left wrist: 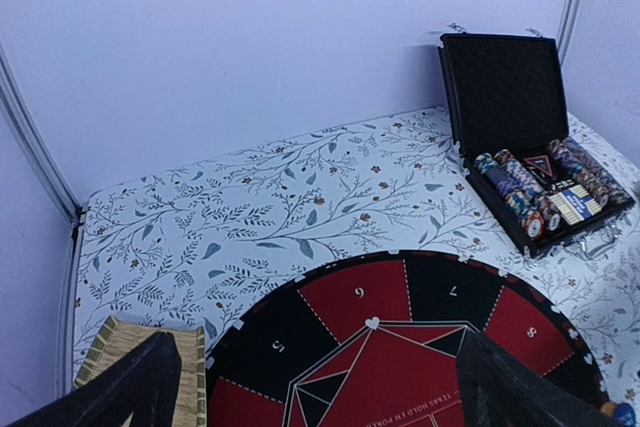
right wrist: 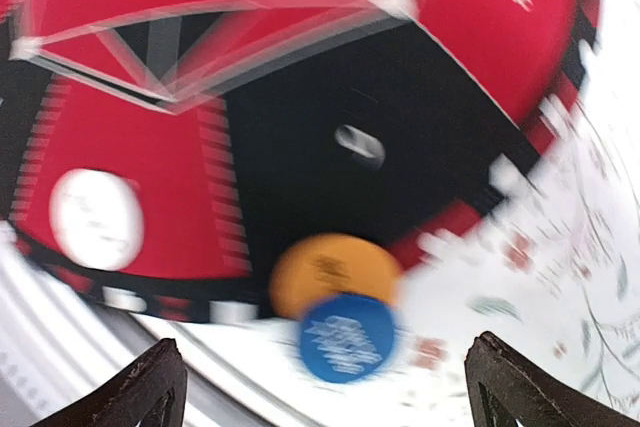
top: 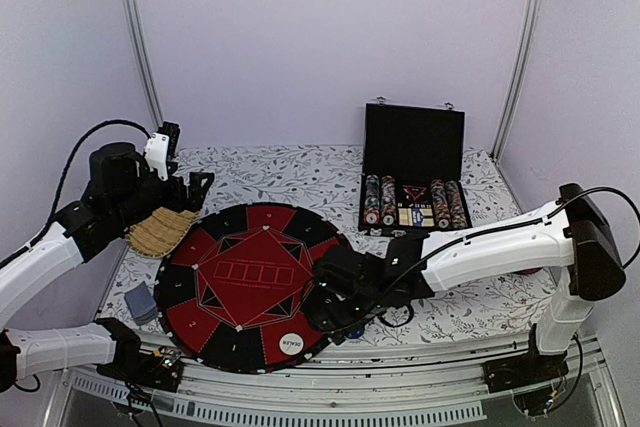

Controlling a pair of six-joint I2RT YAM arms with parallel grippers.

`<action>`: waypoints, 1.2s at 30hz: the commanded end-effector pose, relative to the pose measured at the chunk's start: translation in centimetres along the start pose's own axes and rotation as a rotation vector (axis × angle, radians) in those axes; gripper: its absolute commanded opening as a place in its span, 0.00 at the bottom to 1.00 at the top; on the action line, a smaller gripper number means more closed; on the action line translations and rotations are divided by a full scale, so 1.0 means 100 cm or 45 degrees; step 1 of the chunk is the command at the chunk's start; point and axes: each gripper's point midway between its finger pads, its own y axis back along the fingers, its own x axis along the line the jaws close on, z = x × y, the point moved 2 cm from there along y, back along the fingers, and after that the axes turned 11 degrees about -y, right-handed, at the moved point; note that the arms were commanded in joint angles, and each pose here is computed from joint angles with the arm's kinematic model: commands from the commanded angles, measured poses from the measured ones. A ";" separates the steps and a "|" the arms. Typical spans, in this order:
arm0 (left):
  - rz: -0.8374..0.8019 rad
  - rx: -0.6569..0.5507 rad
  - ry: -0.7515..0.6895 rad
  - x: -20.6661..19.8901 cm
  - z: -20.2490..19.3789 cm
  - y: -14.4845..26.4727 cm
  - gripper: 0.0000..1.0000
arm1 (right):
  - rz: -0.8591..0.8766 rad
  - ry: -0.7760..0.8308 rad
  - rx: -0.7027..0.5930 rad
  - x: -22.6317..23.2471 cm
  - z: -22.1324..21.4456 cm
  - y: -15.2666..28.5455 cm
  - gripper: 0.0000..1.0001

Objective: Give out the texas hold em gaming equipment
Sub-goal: Place the dealer button at position 10, then pick up the small blind button from the big blind area.

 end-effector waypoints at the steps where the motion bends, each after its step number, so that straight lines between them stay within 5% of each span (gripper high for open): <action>1: -0.011 -0.003 -0.016 -0.002 -0.003 -0.002 0.98 | -0.022 -0.086 0.089 -0.025 -0.025 -0.010 0.99; 8: -0.012 -0.002 -0.018 -0.002 -0.003 -0.002 0.98 | -0.038 -0.060 0.141 -0.028 -0.031 -0.030 0.99; 22: -0.005 0.000 -0.021 -0.001 -0.003 -0.002 0.98 | -0.085 -0.029 0.230 -0.029 -0.039 -0.043 0.52; 36: -0.009 -0.005 -0.018 -0.001 -0.003 -0.001 0.98 | -0.084 -0.042 0.183 -0.028 -0.033 -0.015 0.34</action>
